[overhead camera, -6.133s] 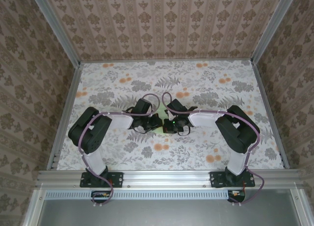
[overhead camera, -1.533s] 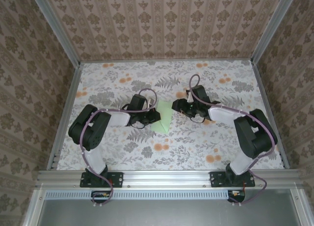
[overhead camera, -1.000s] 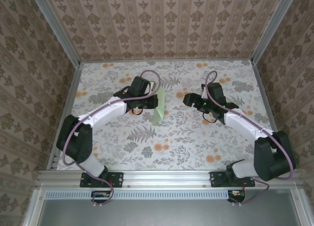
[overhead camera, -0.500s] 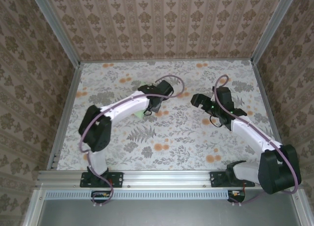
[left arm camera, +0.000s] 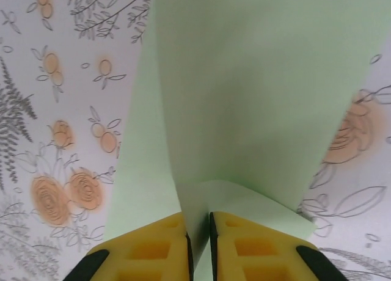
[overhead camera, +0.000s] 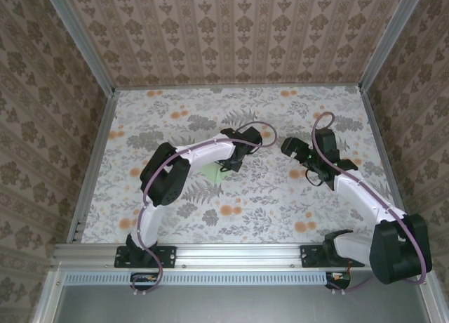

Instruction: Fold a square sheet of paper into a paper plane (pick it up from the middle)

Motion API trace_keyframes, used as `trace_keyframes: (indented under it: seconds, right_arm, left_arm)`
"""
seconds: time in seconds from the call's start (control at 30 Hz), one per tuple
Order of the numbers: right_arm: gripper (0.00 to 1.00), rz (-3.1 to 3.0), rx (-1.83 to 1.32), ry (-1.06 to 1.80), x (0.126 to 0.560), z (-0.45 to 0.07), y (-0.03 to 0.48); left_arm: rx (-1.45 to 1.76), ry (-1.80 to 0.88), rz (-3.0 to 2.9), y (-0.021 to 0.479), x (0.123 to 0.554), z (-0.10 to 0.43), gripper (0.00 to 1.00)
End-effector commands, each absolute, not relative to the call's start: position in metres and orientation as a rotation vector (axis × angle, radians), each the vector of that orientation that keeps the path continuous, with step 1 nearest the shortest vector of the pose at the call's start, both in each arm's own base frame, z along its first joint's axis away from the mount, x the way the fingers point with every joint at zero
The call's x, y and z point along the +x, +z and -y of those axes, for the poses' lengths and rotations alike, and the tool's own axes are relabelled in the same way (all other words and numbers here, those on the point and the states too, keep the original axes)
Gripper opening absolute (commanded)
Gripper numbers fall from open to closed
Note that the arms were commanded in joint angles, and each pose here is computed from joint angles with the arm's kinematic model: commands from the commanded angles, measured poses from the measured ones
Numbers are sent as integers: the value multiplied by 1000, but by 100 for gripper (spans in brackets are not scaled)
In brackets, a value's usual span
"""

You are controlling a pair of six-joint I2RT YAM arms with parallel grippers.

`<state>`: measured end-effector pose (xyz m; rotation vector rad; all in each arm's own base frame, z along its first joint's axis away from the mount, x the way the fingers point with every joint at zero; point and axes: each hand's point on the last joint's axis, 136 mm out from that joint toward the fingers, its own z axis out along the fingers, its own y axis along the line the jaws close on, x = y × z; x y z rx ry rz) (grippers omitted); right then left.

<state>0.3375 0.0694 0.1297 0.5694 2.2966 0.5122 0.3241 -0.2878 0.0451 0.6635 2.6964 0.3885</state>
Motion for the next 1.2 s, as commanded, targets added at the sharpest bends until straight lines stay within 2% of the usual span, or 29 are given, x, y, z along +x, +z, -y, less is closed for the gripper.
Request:
trace_keyframes:
  seconds: [0.0,0.2,0.47,0.63,0.93,1.17]
  right_arm:
    - [100,-2324,611,459,330,-58,120]
    - [100,-2326,606,471,329,-59,120]
    - [100,-2349,613,505,332,-65,114]
    - [100,-2358,614,514,334,-66,112]
    - [100,-2365,624,461,332,-58,112]
    - [100,-2363,644,385,327,-43,113]
  left_arm:
    - [607,322,-2739,46,323,296,18]
    - [591,398,-2689,73,329,278,14]
    - [488,258,-2627,131,338,247,10]
    - [470,475,-2544,152,347,212,9]
    - [512,1057,-2376,152,366,192,7]
    - [561,1088,-2399,109,374,213,7]
